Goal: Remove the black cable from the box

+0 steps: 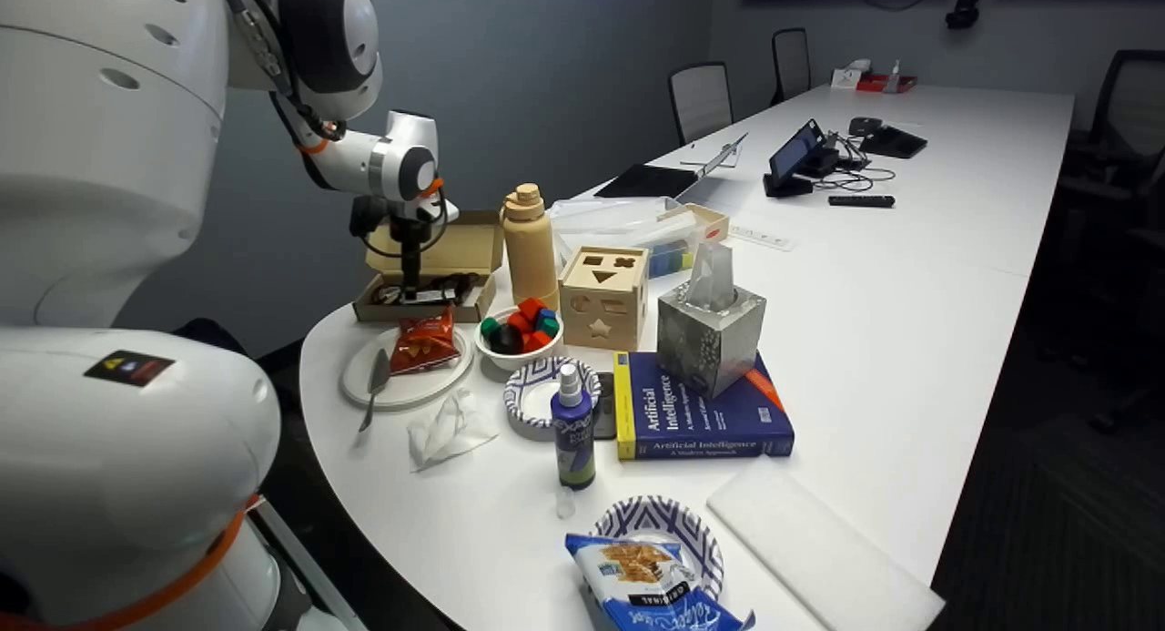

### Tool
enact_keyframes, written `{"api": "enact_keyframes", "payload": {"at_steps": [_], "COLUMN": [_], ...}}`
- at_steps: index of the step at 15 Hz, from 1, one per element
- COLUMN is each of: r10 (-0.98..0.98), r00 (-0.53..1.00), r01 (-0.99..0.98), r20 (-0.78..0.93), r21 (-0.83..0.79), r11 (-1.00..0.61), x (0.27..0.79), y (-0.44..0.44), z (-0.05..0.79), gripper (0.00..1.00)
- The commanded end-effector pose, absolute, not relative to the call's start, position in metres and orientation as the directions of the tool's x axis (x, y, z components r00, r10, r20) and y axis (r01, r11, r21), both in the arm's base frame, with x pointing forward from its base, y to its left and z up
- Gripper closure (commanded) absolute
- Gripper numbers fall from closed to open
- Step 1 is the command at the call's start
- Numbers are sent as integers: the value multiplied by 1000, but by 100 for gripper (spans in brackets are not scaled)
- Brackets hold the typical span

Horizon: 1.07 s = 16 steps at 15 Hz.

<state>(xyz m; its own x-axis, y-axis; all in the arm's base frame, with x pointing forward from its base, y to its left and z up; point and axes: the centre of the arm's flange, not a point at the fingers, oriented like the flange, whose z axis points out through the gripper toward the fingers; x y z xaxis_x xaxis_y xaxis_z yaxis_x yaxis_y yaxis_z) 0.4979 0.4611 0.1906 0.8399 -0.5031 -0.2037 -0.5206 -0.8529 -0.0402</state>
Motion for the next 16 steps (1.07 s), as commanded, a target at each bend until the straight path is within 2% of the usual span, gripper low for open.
{"api": "enact_keyframes", "payload": {"at_steps": [1, 16], "r10": [-526, -544], "r00": [829, 819], "r01": [-539, -551], "r20": [-188, -181], "r21": [-23, 16], "r11": [-842, -835], "x": [510, 520], "y": [473, 474], "z": [191, 171], "gripper": [0, 0]}}
